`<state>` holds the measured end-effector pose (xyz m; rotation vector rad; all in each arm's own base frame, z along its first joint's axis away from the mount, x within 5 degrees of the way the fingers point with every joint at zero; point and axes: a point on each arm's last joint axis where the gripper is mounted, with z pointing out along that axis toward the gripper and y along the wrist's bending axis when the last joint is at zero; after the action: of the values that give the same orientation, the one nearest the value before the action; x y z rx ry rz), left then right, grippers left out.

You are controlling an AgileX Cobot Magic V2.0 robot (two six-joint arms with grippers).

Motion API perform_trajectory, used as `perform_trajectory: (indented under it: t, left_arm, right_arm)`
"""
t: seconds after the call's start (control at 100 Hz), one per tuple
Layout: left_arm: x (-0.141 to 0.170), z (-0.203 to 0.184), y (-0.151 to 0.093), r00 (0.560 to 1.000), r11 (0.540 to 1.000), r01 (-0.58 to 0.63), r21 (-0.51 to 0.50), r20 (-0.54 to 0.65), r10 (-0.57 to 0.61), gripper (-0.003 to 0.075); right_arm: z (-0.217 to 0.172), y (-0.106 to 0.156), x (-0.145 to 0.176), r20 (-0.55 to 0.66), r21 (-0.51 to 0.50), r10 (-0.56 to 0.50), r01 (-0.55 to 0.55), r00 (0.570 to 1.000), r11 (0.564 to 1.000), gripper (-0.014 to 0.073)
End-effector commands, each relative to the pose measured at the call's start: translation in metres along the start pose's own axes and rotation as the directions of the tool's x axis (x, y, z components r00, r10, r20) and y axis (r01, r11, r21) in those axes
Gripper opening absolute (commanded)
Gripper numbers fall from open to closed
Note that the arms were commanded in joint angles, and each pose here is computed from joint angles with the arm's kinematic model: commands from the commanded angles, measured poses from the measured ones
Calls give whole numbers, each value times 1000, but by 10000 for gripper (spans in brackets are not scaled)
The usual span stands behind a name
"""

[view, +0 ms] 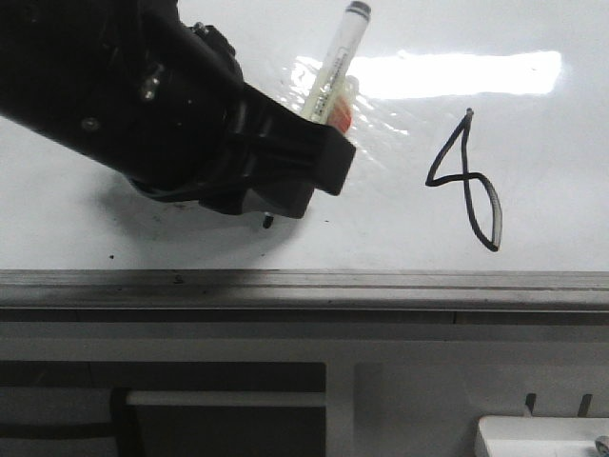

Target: Write number 8 on whiteboard

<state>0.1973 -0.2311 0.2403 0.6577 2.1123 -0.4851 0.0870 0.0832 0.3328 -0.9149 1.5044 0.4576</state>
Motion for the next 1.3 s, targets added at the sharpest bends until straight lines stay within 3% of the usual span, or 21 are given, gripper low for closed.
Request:
perform_trajectory:
  t: [0.0,0.12,0.25,0.5,0.79,0.86,0.93,1.17,1.29]
  left_arm:
    - [-5,-2,18,999,984,54,-170,13,-52,95]
    - [-5,-2,18,998,984,55,-170,13,-54,321]
    - [-5,-2,19,998,983,56,-178,13,-54,439]
    - [-16,-19,19,996,984,72,-164,70,-62,521]
    - [-29,-115,7,949,996,85,-3,305,-80,524]
    - [-19,-140,6,932,996,71,62,351,-89,498]
    - [-4,-163,7,916,990,52,130,390,-99,424]
    - [46,-214,27,847,956,9,293,506,-164,-20]
    - [65,-223,37,819,945,5,326,541,-191,-20]
  right_arm:
    - [-2,-6,-10,48,54,20,-23,999,998,-64]
    - [-2,-6,-10,48,54,20,-23,999,998,-64]
    - [-2,-6,-10,48,54,20,-23,999,998,-64]
    - [-2,-6,-10,48,54,20,-23,999,998,-64]
    - [-6,-6,-9,43,70,-22,19,999,997,-64]
    - [-12,-5,-8,67,96,-30,24,997,995,-63]
    - [-22,-3,-4,103,144,-41,26,994,989,-63]
    - [-58,3,27,249,366,-79,-18,965,930,-64]
    - [-67,7,40,289,408,-98,-29,952,913,-64]
